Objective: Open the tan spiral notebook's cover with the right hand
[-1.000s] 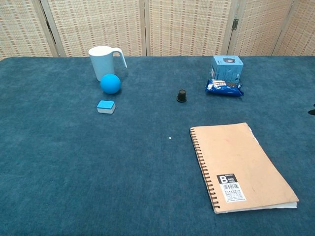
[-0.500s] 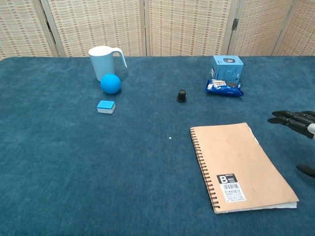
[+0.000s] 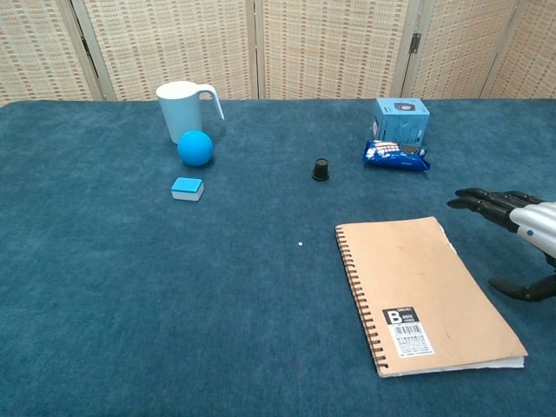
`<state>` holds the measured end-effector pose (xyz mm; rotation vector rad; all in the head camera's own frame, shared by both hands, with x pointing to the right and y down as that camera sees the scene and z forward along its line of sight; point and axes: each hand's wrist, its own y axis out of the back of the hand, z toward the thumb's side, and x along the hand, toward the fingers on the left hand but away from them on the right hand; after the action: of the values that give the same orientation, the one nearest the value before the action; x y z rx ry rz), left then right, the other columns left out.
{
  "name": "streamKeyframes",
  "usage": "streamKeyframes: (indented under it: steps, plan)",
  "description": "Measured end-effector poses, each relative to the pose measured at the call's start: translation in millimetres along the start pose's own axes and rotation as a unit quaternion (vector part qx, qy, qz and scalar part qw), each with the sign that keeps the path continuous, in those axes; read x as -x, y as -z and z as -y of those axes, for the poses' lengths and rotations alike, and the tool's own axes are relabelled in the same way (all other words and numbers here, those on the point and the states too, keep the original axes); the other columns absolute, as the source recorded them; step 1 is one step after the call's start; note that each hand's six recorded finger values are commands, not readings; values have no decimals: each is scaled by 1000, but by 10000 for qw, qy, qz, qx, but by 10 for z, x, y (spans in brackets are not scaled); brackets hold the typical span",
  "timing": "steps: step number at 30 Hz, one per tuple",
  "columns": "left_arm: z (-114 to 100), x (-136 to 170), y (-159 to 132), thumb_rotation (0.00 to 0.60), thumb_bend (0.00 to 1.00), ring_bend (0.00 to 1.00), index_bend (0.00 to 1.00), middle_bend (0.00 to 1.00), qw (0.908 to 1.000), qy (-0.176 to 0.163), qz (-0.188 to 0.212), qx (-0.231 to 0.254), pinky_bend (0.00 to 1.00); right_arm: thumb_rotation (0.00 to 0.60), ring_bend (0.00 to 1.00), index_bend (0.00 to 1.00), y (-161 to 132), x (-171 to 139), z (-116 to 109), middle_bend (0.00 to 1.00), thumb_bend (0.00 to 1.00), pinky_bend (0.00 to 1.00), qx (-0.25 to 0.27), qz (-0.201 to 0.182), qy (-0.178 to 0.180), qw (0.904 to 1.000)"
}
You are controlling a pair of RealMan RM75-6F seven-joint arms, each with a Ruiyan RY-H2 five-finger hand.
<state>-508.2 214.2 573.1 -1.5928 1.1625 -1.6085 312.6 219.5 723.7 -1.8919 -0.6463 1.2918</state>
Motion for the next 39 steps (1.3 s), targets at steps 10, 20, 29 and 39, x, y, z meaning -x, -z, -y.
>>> streamKeyframes:
  steps: [10, 20, 29, 39]
  plan:
    - [-14, 6, 4, 600, 206, 15, 58, 0, 10000, -32, -22, -20, 180, 600, 0, 0, -42, 105, 42, 0, 368, 0, 208, -18, -11, 9998]
    - [5, 4, 25, 600, 206, 15, 58, 0, 9999, 14, -110, -80, 180, 600, 0, 0, -94, 174, 43, 0, 367, 0, 437, -52, 70, 9990]
    - [-25, 5, 51, 600, 206, 15, 58, 0, 9998, -45, -181, -83, 180, 600, 0, 0, -161, 222, 44, 0, 363, 0, 619, -139, 142, 9979]
    - [-98, 25, 99, 600, 206, 16, 60, 0, 9992, -220, -334, -47, 180, 600, 0, 0, -352, 290, -148, 0, 357, 0, 857, -463, 606, 9934]
